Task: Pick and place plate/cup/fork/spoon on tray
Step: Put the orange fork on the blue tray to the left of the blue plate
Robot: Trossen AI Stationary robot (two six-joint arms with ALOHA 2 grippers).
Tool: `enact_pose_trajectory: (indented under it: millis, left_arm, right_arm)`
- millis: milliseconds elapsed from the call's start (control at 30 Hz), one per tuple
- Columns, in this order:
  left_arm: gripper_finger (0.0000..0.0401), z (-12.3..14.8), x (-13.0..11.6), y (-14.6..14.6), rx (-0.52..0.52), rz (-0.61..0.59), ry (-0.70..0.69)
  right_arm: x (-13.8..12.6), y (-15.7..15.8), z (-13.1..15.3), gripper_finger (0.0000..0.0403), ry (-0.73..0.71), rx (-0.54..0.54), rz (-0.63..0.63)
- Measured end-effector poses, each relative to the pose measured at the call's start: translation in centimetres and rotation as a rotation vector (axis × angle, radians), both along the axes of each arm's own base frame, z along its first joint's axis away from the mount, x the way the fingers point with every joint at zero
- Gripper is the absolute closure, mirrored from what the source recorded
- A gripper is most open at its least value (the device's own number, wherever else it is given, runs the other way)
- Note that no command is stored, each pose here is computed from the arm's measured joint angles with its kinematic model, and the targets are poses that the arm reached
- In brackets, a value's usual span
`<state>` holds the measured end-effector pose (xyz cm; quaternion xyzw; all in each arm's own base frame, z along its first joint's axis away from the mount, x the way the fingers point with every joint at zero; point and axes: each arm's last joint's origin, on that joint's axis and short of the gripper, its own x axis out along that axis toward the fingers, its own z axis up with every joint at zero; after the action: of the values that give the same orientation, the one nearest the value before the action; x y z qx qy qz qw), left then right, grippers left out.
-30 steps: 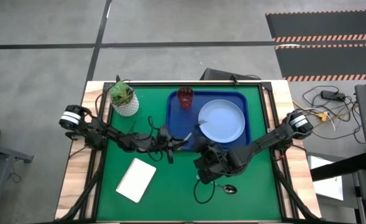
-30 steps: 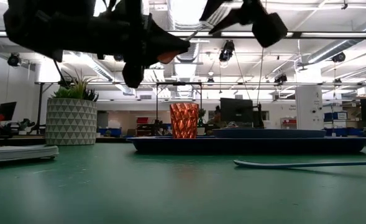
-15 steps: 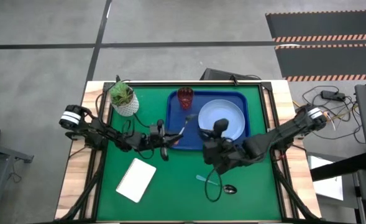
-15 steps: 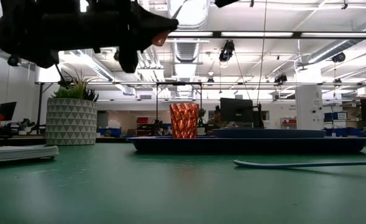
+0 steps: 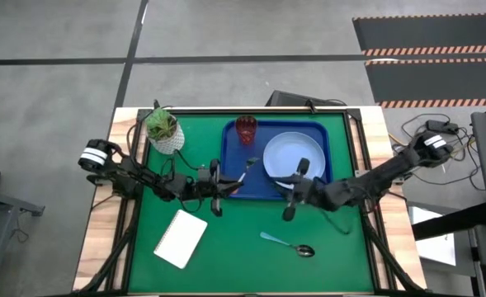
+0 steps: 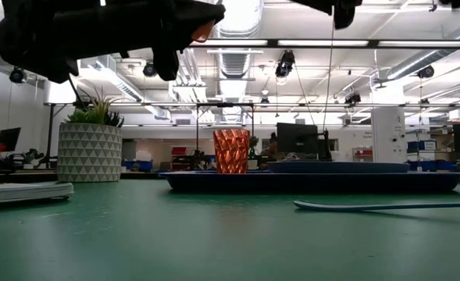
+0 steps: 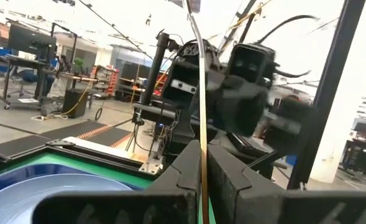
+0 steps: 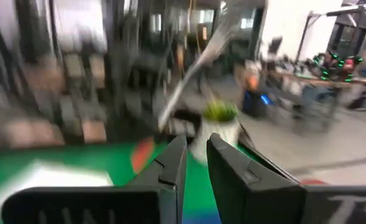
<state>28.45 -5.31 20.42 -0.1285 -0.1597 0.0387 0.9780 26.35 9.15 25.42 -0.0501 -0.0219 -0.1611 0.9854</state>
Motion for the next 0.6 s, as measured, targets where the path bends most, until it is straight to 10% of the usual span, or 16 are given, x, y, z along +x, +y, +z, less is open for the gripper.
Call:
enact_pose_trajectory:
  millis: [267, 600]
  left_arm:
    - [0.0401, 0.5, 0.3, -0.3, 0.123, -0.046, -0.012]
    - [0.0401, 1.1, 0.8, -0.5, 0.205, -0.030, -0.024]
  right_arm:
    - [0.9, -1.8, -1.9, 0.0309, -0.185, 0.167, 0.111]
    - [4.6, -1.0, -0.3, 0.0255, -0.199, 0.040, 0.153]
